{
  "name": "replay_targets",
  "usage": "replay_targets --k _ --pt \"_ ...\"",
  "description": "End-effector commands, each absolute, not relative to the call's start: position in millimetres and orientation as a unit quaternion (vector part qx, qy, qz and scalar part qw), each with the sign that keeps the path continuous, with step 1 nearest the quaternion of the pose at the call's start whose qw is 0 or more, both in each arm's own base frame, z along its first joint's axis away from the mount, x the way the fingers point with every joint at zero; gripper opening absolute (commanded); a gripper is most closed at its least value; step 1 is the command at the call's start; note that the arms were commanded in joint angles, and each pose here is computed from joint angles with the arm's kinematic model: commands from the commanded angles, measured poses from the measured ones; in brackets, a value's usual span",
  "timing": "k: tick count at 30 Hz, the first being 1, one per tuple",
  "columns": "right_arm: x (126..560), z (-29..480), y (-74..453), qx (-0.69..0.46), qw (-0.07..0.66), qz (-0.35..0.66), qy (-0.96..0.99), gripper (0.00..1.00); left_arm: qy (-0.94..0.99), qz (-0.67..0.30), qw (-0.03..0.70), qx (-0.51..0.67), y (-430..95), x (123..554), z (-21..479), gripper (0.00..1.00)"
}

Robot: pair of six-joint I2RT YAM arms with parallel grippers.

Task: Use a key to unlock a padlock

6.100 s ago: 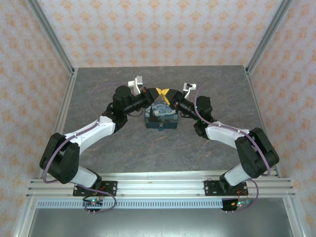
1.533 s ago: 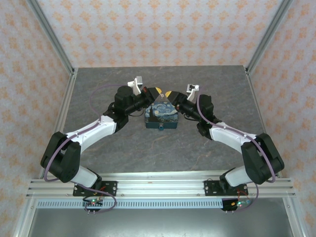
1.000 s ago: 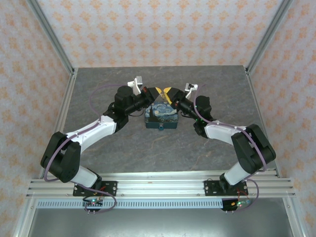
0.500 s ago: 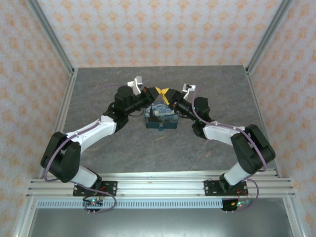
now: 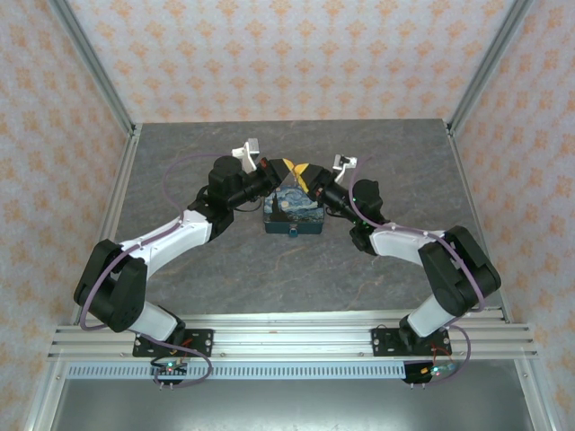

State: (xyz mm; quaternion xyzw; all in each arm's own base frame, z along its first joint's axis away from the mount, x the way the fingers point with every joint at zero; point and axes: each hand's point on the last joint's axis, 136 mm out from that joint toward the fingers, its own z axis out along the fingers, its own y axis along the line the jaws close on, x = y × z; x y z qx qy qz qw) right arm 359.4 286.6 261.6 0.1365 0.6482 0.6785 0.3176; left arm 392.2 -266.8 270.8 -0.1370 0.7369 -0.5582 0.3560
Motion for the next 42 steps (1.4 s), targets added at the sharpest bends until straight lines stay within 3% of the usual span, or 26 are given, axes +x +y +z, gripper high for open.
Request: replay_targets --k 1,19,33,42 --pt "354.5 272.9 285.6 0.128 0.329 0.692 0.629 0.29 0.727 -0.561 0.374 -0.129 -265.4 389.1 283.9 0.00" --pt "351.5 275.8 293.6 0.120 0.324 0.696 0.629 0.28 0.728 -0.560 0.374 -0.131 -264.8 389.2 282.2 0.00" --pt "355.6 271.2 284.3 0.135 0.332 0.687 0.633 0.15 0.726 -0.560 0.376 -0.133 -262.5 387.0 283.4 0.00" --pt "356.9 270.8 283.7 0.137 0.331 0.687 0.633 0.00 0.725 -0.558 0.380 -0.138 -259.7 386.1 283.4 0.00"
